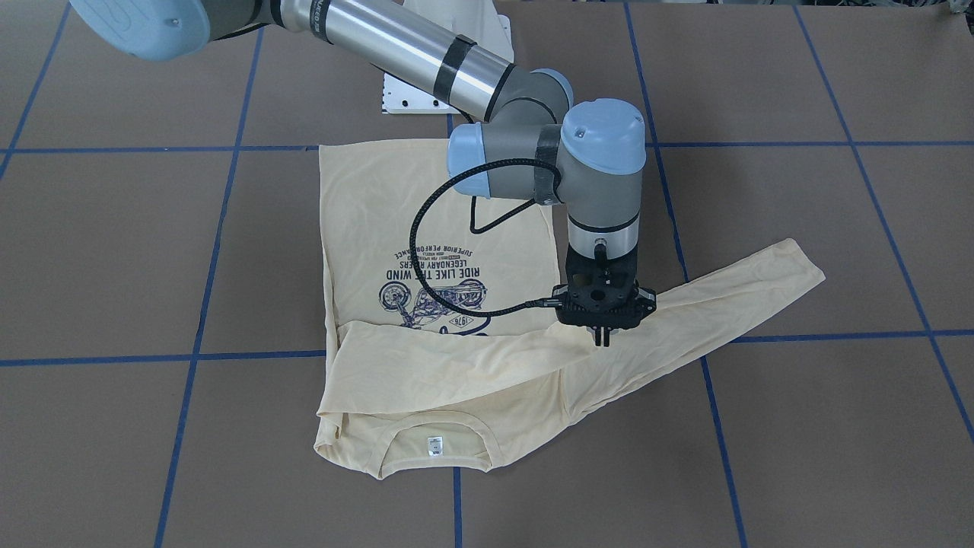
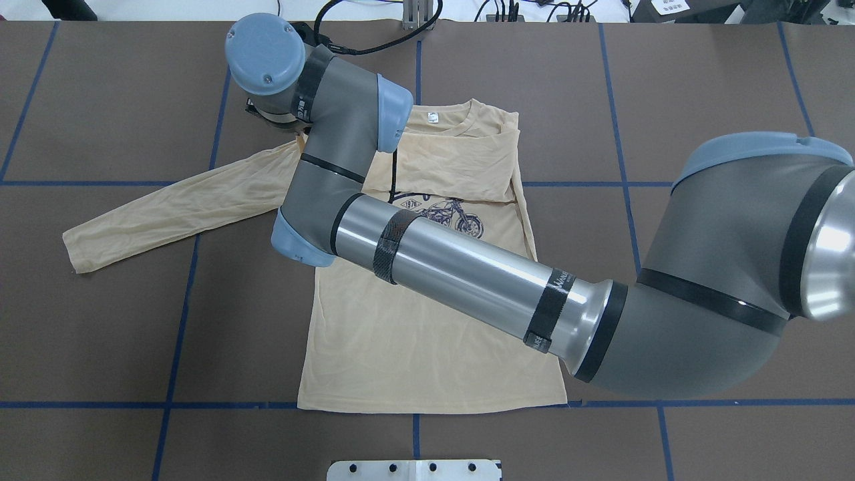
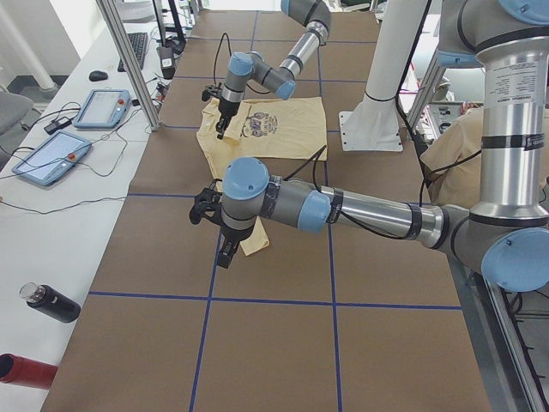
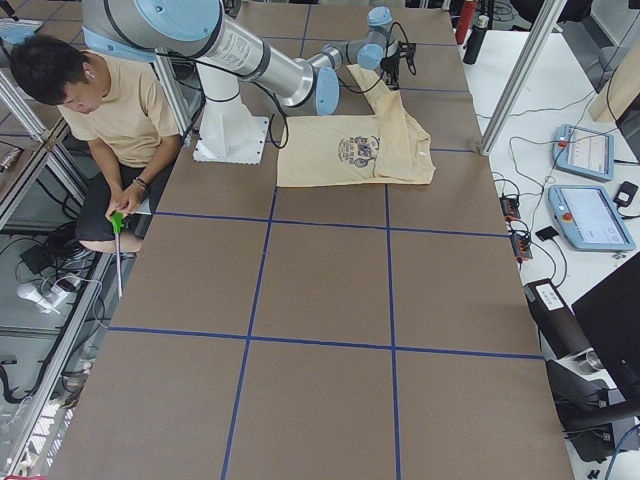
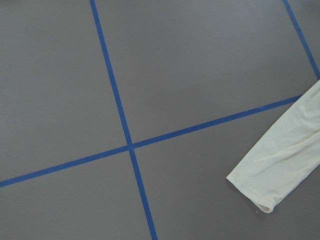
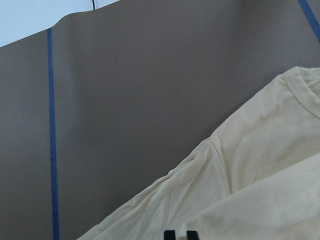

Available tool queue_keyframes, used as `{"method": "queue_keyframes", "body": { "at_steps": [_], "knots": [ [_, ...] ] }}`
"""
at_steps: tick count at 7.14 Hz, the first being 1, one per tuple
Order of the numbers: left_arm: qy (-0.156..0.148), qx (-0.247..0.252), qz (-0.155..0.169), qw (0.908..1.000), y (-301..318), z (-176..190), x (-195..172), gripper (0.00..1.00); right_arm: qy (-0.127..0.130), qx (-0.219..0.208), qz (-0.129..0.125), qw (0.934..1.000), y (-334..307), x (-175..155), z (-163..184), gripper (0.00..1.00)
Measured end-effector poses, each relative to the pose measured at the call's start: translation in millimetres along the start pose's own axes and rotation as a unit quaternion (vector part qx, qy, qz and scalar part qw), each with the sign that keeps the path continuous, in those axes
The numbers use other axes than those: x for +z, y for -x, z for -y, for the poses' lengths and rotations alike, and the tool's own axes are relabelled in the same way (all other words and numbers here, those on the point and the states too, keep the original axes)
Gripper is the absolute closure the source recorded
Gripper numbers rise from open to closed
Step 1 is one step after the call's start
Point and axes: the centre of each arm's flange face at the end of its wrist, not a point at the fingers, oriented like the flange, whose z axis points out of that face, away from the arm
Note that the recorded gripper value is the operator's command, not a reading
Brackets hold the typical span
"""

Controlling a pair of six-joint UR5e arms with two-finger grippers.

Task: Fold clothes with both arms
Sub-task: 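Lay the cuff near the collar's far shoulder and open the right gripper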

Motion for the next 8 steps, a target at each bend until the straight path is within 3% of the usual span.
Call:
{"method": "queue_keyframes", "body": {
  "at_steps": [2, 5, 8],
  "knots": [
    [0.005, -0.003, -0.005, 1.0, -4, 2, 6, 0.0, -0.001, 0.005, 0.002, 1.0, 0, 0, 1, 0.02],
    [0.001, -0.002, -0.032, 0.9995, -51, 17, 49, 0.0, 0.001, 0.023, 0.006, 0.9997, -3, -2, 4, 0.02],
    [0.027, -0.047, -0.05, 0.9973, -80, 14, 91, 0.02, 0.023, 0.038, 0.028, 0.9986, -73, -9, 23, 0.01]
  ]
}}
